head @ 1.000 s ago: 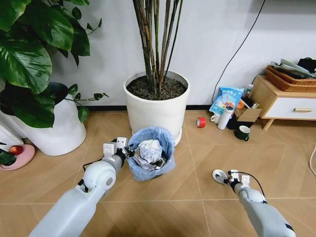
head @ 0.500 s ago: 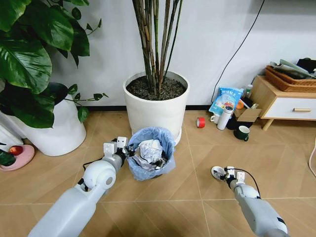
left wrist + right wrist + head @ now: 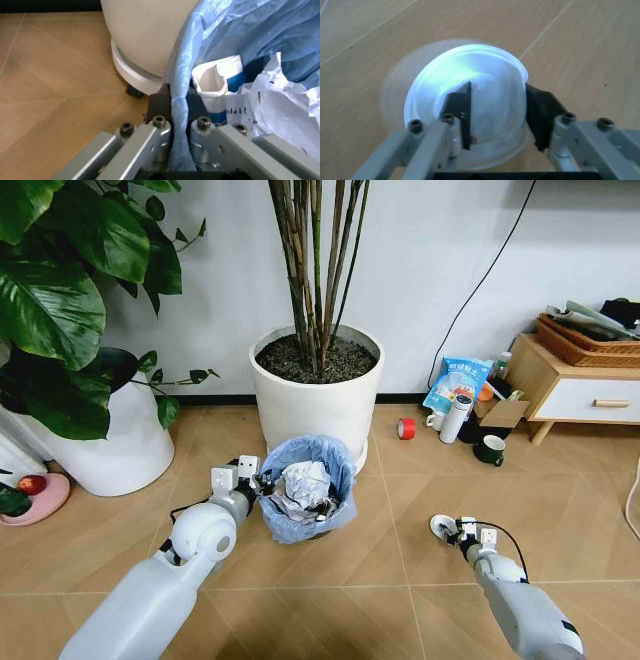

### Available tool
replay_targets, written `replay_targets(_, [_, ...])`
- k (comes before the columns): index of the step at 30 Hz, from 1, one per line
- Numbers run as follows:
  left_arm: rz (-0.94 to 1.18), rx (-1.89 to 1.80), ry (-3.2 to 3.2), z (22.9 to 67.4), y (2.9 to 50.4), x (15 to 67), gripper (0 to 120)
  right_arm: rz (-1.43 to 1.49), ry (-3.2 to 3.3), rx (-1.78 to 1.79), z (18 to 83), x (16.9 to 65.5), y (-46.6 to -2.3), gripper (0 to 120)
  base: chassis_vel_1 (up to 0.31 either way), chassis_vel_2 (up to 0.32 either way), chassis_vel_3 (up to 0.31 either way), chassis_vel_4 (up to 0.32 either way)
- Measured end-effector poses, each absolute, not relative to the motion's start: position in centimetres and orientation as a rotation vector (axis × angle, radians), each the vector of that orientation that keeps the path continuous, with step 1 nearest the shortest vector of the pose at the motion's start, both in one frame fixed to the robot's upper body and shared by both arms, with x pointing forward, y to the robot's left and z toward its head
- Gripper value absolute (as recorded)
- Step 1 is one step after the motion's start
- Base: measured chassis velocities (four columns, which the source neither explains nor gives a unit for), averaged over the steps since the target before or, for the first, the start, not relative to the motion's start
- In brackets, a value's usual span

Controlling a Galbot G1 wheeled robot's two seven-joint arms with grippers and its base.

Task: Pick up the trash bin and place the garbage on the floor into it.

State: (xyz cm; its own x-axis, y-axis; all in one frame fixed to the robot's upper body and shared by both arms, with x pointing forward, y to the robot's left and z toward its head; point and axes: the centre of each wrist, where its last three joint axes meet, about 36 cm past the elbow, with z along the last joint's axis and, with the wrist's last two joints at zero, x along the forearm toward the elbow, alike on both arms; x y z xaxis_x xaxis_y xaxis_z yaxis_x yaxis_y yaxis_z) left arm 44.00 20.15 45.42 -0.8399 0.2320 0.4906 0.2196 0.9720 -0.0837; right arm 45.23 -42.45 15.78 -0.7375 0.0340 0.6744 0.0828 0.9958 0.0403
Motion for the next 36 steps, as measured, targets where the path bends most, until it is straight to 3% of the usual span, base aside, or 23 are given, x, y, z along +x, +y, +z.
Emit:
replay_targets(4, [0.035, -0.321, -2.603, 45.5, 20.1, 44.0, 0, -0.088, -2.398, -0.081, 15.6, 45.0, -42.4, 12, 0.0, 0.0, 0.0, 0.0])
replay_targets(10, [0.035, -0.32, -2.602, 45.4, 20.1, 44.0, 0, -0.089, -2.402, -0.079, 15.5, 44.7, -42.3, 0, 0.0, 0.0, 0.0, 0.0])
replay_targets(23, [0.037, -0.321, -2.605, 45.5, 20.0, 44.0, 0, -0.048, -2.455, -0.066, 16.8, 43.8, -42.7, 0, 0.0, 0.0, 0.0, 0.0])
replay_targets(34, [0.041, -0.318, -2.606, 45.4, 19.9, 43.9, 0, 0.054, -2.632, -0.013, 23.2, 45.7, -44.4, 0, 0.0, 0.0, 0.0, 0.0])
replay_targets(36, [0.04, -0.316, -2.606, 45.3, 19.9, 43.8, 0, 0.063, -2.713, 0.043, 26.7, 46.5, -43.8, 0, 0.0, 0.0, 0.0, 0.0])
